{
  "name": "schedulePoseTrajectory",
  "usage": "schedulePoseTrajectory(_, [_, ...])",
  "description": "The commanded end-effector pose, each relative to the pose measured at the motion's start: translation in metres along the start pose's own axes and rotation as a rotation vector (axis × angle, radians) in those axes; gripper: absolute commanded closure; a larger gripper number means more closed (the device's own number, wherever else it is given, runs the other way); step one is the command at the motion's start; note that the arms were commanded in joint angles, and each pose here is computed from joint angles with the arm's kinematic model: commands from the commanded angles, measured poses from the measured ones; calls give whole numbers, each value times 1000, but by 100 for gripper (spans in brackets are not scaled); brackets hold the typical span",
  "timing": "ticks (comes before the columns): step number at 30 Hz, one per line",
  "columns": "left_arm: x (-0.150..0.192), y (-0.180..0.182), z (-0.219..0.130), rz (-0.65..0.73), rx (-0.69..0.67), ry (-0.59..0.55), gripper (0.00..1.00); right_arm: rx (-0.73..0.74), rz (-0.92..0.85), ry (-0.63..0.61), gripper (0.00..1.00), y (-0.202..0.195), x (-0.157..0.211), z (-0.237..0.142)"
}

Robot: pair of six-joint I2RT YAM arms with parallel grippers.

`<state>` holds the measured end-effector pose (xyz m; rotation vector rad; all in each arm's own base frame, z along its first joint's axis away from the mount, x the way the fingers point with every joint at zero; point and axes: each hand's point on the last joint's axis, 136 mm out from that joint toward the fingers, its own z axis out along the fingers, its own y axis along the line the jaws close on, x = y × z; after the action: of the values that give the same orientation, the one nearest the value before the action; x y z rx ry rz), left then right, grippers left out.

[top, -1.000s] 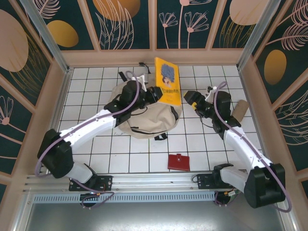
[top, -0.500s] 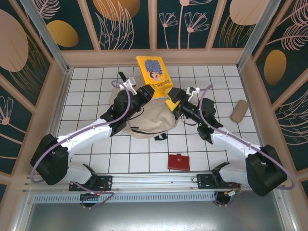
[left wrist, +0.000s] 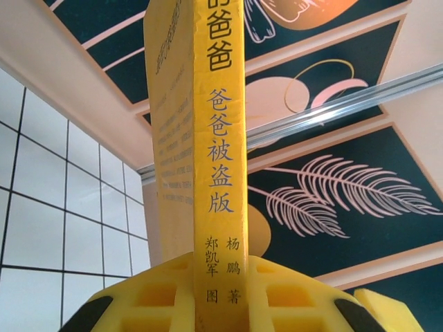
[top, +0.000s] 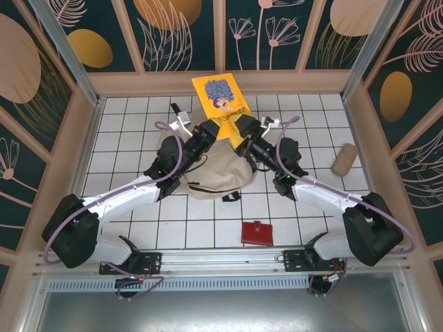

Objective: Pack the student bag
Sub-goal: Pass the book, then open the student bag at the top-center of the table.

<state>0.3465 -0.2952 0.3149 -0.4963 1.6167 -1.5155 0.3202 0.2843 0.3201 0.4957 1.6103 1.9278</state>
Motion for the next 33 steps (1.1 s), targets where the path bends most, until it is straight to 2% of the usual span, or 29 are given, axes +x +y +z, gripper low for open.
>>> schedulePoseTrajectory(1, [-23, -47, -13, -44, 172, -87, 94, -108, -4, -71, 11, 25, -10, -1])
schedulePoseTrajectory(5, [-23, -40, -13, -55, 155, -95, 94, -168, -18, -95, 19, 33, -12, -4])
schedulePoseTrajectory(9, [-22, -36, -12, -61, 145, -94, 95, -183, -19, -98, 33, 34, -13, 0])
schedulePoseTrajectory(16, [-20, -30, -12, -61, 128, -88, 94, -105, -18, -119, 67, 14, -17, 9])
schedulePoseTrajectory(19, [-19, -24, -13, -58, 97, -87, 91, -71, -47, -138, 84, 7, -20, 8])
schedulePoseTrajectory(21, [-19, -15, -13, -48, 46, -87, 79, -44, -85, -154, 99, 4, -22, 7])
schedulePoseTrajectory(24, [-18, 4, -18, 6, -62, -80, 42, 44, -175, -184, 100, -3, -27, 0])
schedulePoseTrajectory(26, [-15, 19, -23, 71, -141, -61, 30, 112, -257, -202, 100, -7, -31, -8])
schedulePoseTrajectory(29, [-8, 42, -32, 213, -258, -2, 17, 211, -390, -226, 100, -8, -38, -27])
schedulePoseTrajectory(33, [7, 87, -47, 459, -427, 132, 13, 344, -535, -267, 100, -14, -54, -65])
